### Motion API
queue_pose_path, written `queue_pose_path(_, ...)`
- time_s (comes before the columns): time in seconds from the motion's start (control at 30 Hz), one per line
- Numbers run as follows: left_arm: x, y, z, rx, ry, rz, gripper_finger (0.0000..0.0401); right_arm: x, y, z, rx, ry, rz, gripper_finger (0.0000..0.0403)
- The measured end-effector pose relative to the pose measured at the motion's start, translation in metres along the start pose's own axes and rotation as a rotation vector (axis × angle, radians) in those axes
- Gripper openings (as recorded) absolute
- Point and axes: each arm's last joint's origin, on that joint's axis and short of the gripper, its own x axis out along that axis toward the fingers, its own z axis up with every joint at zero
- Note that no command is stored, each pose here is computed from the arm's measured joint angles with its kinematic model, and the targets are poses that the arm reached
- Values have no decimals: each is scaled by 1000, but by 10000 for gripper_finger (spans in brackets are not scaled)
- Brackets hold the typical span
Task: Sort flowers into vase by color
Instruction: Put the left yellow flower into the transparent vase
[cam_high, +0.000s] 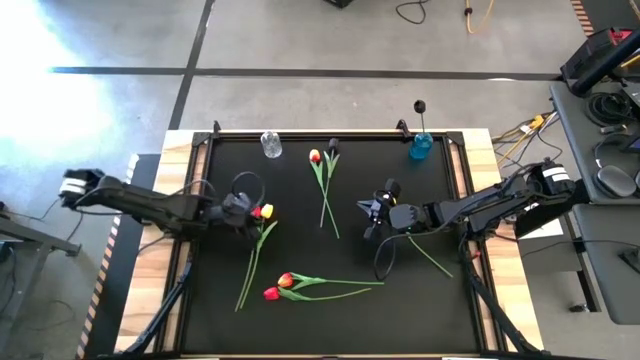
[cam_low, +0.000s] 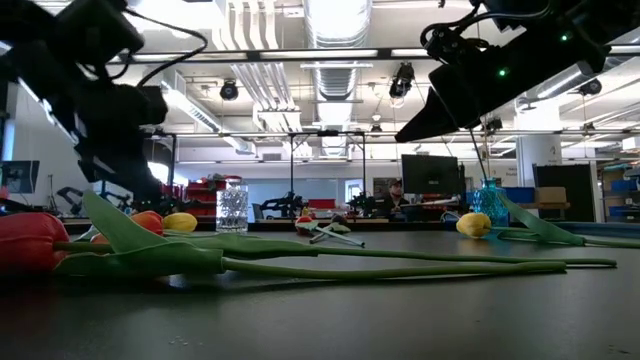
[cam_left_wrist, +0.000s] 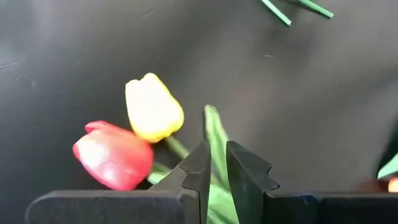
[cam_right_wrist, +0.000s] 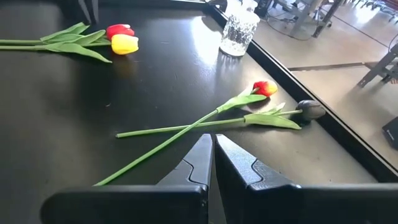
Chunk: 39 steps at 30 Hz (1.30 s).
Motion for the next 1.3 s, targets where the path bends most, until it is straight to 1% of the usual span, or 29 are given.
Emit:
queue_pose_path(0.1,6,-13,9,6,64,70,37,0,0,0,-2,3,0,13)
queue_pose_path(0.2,14,-20,15,14,131,186,37,0,0,-1,-6,9,-1,13)
queue_pose_path(0.3,24,-23,14,36,208,280,37,0,0,-1,-7,11,-1,13)
queue_pose_path(0.4,35,-25,12,55,257,327,41,0,0,-2,-8,13,-1,13)
queue_pose_path(0.5,43,-28,11,66,280,350,57,0,0,-2,-8,13,-1,13)
queue_pose_path(0.63,48,-32,14,75,290,359,90,0,0,-2,-9,13,-1,13)
queue_pose_path(0.8,48,-37,20,93,288,338,137,0,0,-2,-9,13,-1,13)
queue_pose_path(0.9,45,-39,23,103,281,320,153,0,0,-2,-9,13,-1,13)
queue_pose_path(1.0,43,-42,25,95,296,271,157,0,0,-2,-9,13,-1,13)
queue_pose_path(1.1,44,-44,26,91,292,248,153,0,0,-2,-9,13,-1,13)
queue_pose_path(1.3,51,-37,25,73,296,280,138,0,0,-2,-3,13,-1,13)
